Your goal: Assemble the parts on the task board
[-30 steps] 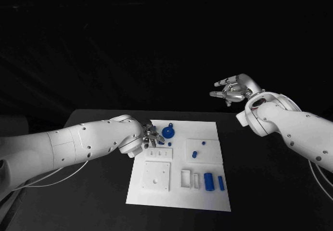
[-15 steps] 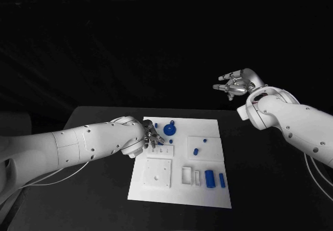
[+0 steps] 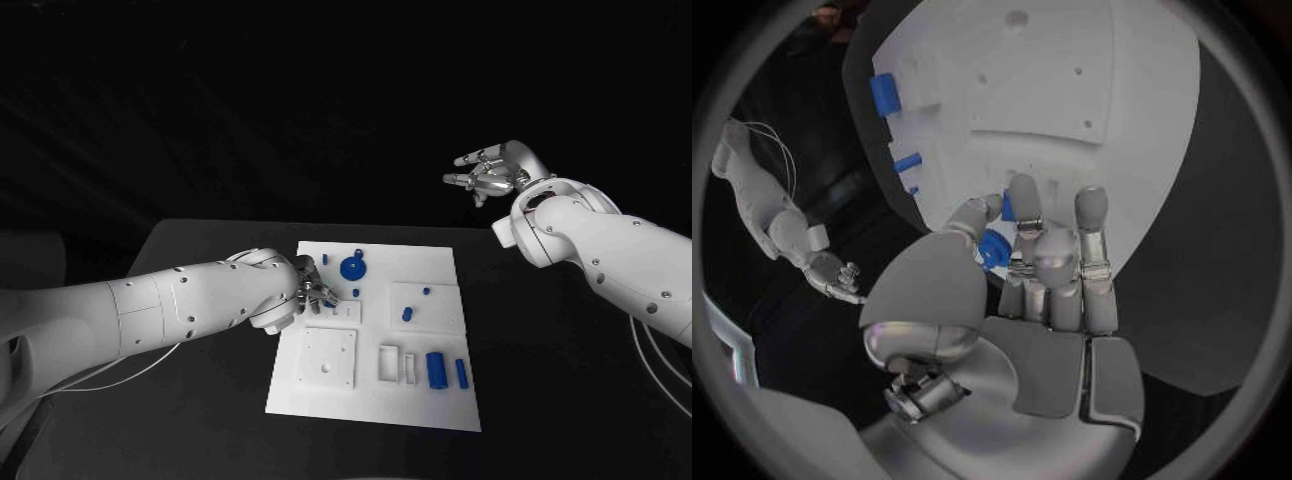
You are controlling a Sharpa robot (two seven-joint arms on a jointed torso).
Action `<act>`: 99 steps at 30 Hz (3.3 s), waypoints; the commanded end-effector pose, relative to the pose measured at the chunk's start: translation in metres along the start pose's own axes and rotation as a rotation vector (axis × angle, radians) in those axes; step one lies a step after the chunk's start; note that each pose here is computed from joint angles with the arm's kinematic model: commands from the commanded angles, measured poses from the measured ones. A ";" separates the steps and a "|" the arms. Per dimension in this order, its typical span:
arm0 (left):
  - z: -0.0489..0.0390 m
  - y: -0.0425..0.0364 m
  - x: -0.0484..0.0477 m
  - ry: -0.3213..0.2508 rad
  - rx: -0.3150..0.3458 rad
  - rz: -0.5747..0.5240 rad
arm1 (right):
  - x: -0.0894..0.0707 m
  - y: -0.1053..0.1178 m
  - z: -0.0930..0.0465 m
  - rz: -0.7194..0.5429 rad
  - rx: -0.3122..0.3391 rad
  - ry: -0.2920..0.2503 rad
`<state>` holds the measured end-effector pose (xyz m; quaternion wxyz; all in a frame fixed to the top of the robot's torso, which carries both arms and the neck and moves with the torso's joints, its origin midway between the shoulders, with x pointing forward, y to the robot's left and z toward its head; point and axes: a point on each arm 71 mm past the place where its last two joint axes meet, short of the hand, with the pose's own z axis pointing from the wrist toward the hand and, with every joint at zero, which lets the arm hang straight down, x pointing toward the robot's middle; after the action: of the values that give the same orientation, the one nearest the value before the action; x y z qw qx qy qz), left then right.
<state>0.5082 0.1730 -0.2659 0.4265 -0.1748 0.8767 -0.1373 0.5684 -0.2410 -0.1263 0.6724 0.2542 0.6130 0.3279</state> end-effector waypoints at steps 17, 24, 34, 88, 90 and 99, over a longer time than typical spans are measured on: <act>0.0009 -0.0028 0.0100 0.021 0.003 0.012 | 0.003 0.001 0.001 -0.021 -0.005 0.022; 0.0005 -0.0025 0.0117 0.039 0.001 0.019 | 0.004 0.001 0.001 -0.040 -0.013 0.024; 0.0007 -0.0018 0.0123 0.050 -0.005 0.025 | 0.005 0.002 0.002 -0.045 -0.014 0.028; 0.0027 -0.0084 0.0139 0.044 0.002 0.082 | 0.008 0.000 0.002 -0.049 -0.004 0.044; 0.0027 -0.0089 0.0139 0.041 0.004 0.082 | 0.008 0.000 0.002 -0.049 -0.004 0.044; 0.0019 -0.0129 0.0147 0.026 0.026 0.096 | 0.011 -0.001 0.002 -0.047 -0.002 0.049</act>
<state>0.5060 0.1615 -0.2716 0.4217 -0.1391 0.8875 -0.1233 0.5709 -0.2351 -0.1335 0.6663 0.2386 0.6309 0.3179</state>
